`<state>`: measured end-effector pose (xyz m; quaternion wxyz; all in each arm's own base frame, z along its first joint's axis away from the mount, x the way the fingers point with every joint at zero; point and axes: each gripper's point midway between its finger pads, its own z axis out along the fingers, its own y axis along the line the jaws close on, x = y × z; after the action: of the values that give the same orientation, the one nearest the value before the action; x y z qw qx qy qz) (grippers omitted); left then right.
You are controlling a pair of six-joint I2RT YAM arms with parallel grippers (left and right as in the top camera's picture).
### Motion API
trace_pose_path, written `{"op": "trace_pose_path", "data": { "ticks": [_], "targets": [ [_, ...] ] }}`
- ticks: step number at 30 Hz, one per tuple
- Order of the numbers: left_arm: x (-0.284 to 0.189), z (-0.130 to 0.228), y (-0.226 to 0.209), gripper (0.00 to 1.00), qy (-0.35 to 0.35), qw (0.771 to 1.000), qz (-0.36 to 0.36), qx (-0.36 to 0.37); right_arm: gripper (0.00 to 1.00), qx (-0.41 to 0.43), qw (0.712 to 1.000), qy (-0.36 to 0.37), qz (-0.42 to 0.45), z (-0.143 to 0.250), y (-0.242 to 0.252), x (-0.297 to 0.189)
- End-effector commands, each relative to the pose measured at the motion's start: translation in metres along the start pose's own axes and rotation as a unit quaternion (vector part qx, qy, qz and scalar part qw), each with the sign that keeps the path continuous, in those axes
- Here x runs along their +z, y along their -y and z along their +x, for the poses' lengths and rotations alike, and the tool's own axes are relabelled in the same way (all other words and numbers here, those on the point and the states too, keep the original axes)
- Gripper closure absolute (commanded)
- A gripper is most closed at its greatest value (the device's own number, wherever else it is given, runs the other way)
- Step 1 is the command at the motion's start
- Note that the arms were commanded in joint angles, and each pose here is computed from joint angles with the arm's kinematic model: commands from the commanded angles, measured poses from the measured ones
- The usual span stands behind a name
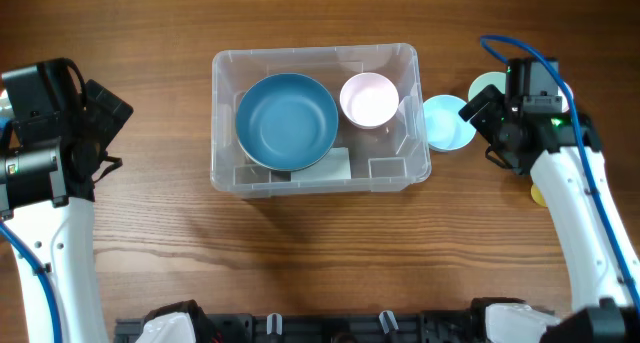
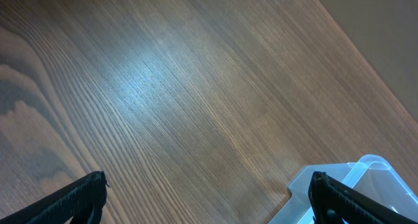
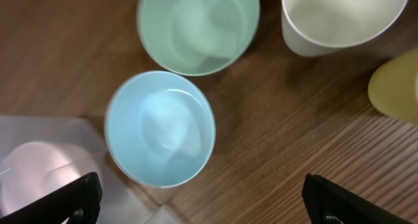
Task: Pack container
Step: 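Grasp the light blue bowl rim with the right gripper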
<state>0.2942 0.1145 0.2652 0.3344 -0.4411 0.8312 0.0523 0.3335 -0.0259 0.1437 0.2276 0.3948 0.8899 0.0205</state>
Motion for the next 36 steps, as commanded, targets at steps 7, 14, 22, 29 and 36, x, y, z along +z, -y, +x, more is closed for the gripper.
{"op": "trace_pose_path", "data": {
  "ticks": [7,14,22,29,36],
  "targets": [
    [-0.005,-0.006,0.0,0.0,0.009,1.0,0.003,-0.006,0.03,0.015,0.996,-0.084,0.011,0.025,0.0,0.055],
    [-0.005,-0.006,0.0,0.0,0.009,1.0,0.003,-0.006,0.07,0.014,0.993,-0.111,0.034,0.036,0.003,0.088],
    [-0.005,-0.006,0.0,0.0,0.009,1.0,0.003,-0.006,0.16,0.013,0.992,-0.124,0.031,0.041,0.0,0.105],
    [-0.005,-0.006,0.0,0.0,0.009,1.0,0.003,-0.006,0.34,0.012,0.992,-0.123,0.034,0.041,0.001,0.107],
    [-0.005,-0.006,0.0,0.0,0.009,1.0,0.003,-0.006,0.4,0.013,0.991,-0.128,0.04,0.044,0.003,0.112]
  ]
}}
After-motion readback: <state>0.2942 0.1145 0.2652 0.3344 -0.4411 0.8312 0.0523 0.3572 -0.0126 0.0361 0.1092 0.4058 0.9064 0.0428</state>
